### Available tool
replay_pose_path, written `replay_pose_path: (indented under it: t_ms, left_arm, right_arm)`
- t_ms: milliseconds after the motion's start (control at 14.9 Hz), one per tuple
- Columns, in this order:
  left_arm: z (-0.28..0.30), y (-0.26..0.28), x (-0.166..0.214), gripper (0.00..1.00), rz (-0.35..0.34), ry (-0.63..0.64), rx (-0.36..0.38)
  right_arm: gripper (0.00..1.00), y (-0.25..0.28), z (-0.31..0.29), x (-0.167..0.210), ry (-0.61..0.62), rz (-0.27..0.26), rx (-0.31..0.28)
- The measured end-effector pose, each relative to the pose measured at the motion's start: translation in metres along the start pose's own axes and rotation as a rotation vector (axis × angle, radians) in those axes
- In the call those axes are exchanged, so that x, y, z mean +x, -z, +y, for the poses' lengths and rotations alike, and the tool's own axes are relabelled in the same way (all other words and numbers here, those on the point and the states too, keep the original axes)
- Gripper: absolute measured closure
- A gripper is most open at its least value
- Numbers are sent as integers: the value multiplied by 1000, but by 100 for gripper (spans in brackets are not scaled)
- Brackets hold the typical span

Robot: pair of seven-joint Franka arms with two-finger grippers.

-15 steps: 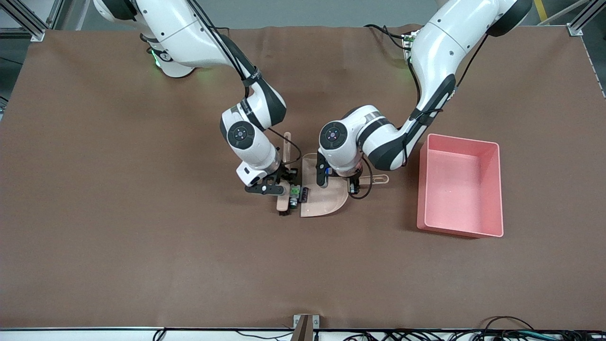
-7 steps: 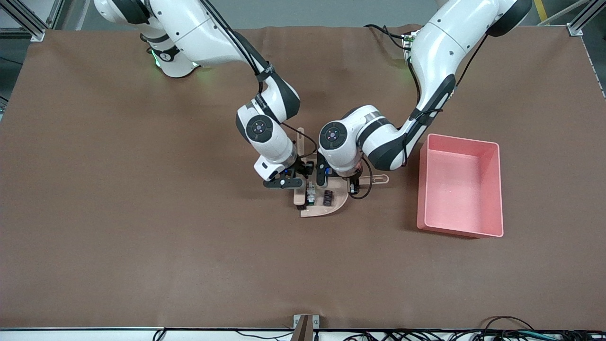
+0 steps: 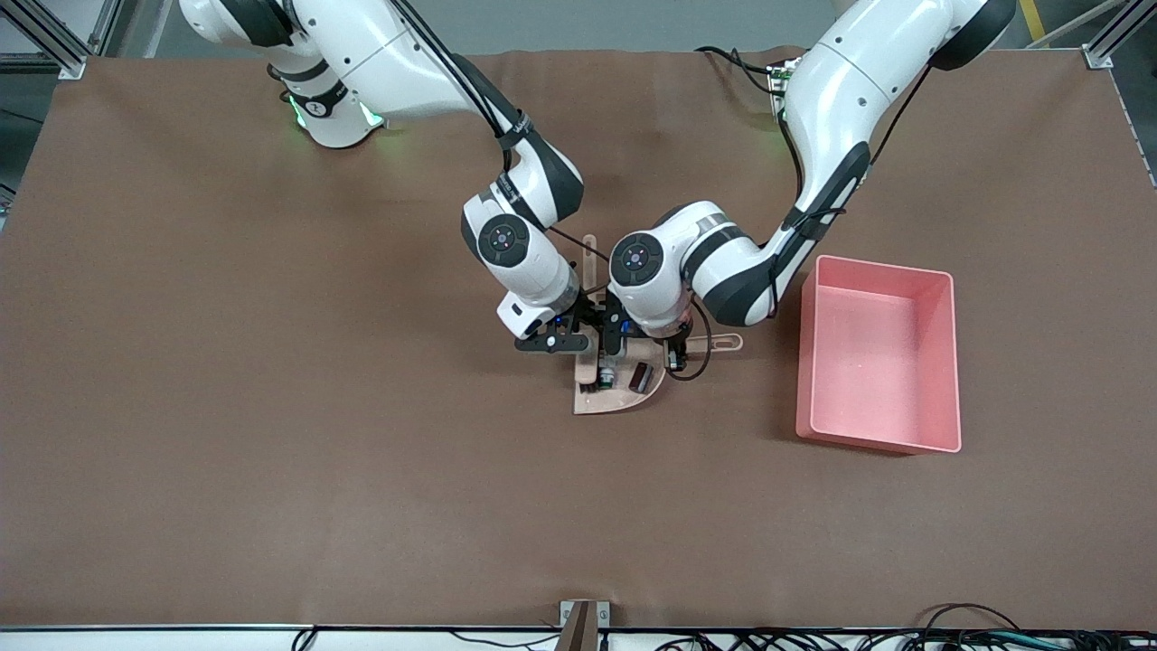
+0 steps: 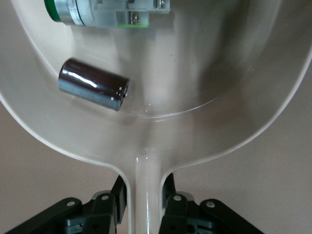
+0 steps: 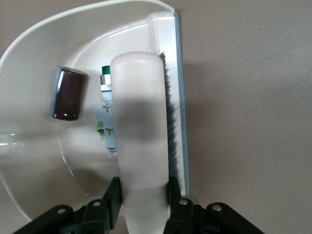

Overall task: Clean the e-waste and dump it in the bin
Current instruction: 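Sweep the electronic parts with the brush into the dustpan, then lift the dustpan with the left gripper while the right gripper withdraws the brush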

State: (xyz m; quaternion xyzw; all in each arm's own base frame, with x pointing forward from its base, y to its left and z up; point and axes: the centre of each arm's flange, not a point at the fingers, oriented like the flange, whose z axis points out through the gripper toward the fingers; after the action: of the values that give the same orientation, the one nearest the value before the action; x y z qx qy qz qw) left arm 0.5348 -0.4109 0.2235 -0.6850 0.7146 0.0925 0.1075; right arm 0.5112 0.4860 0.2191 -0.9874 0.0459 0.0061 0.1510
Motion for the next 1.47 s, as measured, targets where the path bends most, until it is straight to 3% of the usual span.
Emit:
replay_pose_path:
  t_ms: [134,268,669,803,1003,1137,1472]
  left_arm:
    - [0,0,0,67,3,0,2]
    - [-2,0,0,67,17,-1,10]
    - [-17,-8,-4,67,127,20,70]
    - [-19,-8,-4,67,144,23,80]
    - [-23,-3,-4,67,158,28,93]
    - [-30,6,-7,67,162,39,105]
    - [-51,42,-31,67,170,70,142]
  right_arm:
    - [57,3,8,10,-13,-4,-7]
    - [57,10,28,28,-17,-46,-36]
    - [57,74,114,103,-34,-113,-58]
    - [57,112,140,122,-55,-102,-78]
    - [57,170,188,142,-26,-43,-227]
    - [57,191,218,143,-28,-24,-278]
    - [57,202,336,136,-29,-39,-291]
